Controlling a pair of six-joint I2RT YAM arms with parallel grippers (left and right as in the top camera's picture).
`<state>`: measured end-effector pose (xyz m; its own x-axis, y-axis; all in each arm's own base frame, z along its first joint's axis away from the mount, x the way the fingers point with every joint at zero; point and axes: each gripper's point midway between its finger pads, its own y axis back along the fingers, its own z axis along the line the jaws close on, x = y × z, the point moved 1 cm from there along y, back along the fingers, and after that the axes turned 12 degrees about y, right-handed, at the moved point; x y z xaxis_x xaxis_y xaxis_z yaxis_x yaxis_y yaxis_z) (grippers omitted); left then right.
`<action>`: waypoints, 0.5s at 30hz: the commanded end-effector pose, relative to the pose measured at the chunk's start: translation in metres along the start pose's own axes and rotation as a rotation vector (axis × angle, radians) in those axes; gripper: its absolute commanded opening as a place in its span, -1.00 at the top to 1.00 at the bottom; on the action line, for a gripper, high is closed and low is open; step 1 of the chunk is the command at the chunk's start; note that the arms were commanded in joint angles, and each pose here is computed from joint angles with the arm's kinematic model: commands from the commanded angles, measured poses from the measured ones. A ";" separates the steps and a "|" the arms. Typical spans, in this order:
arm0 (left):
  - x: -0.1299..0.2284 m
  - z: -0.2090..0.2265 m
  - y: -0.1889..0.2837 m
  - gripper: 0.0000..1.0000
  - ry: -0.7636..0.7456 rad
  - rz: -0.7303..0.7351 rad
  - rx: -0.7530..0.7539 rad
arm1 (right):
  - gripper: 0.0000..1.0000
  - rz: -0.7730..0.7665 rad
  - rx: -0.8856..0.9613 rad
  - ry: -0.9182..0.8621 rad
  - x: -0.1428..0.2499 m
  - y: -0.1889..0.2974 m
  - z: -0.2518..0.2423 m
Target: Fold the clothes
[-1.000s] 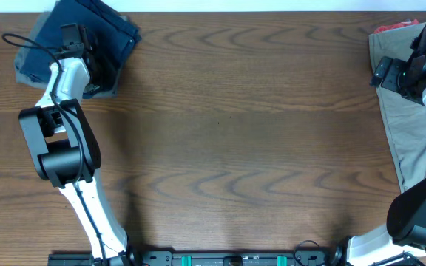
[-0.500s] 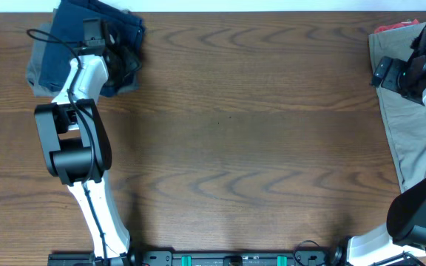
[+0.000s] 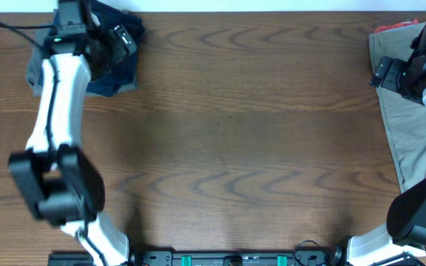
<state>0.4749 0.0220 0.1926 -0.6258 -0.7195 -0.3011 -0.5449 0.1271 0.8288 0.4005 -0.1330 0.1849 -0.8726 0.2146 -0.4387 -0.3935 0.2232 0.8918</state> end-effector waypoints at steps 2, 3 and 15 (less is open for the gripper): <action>0.021 0.001 0.065 -0.96 0.001 0.010 0.006 | -0.98 -0.005 0.012 0.006 -0.003 0.000 -0.004; 0.027 0.002 0.079 -0.95 0.001 0.014 0.002 | -0.99 -0.005 0.012 0.006 -0.003 0.000 -0.004; 0.111 0.026 0.212 -0.96 -0.168 0.027 0.021 | -0.98 -0.005 0.012 0.006 -0.003 0.000 -0.004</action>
<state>0.2940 -0.0044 0.3219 -0.6773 -0.6559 -0.3332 -0.5485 0.1483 0.8229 0.4006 -0.1331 0.1849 -0.8725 0.2145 -0.4391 -0.3938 0.2233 0.8917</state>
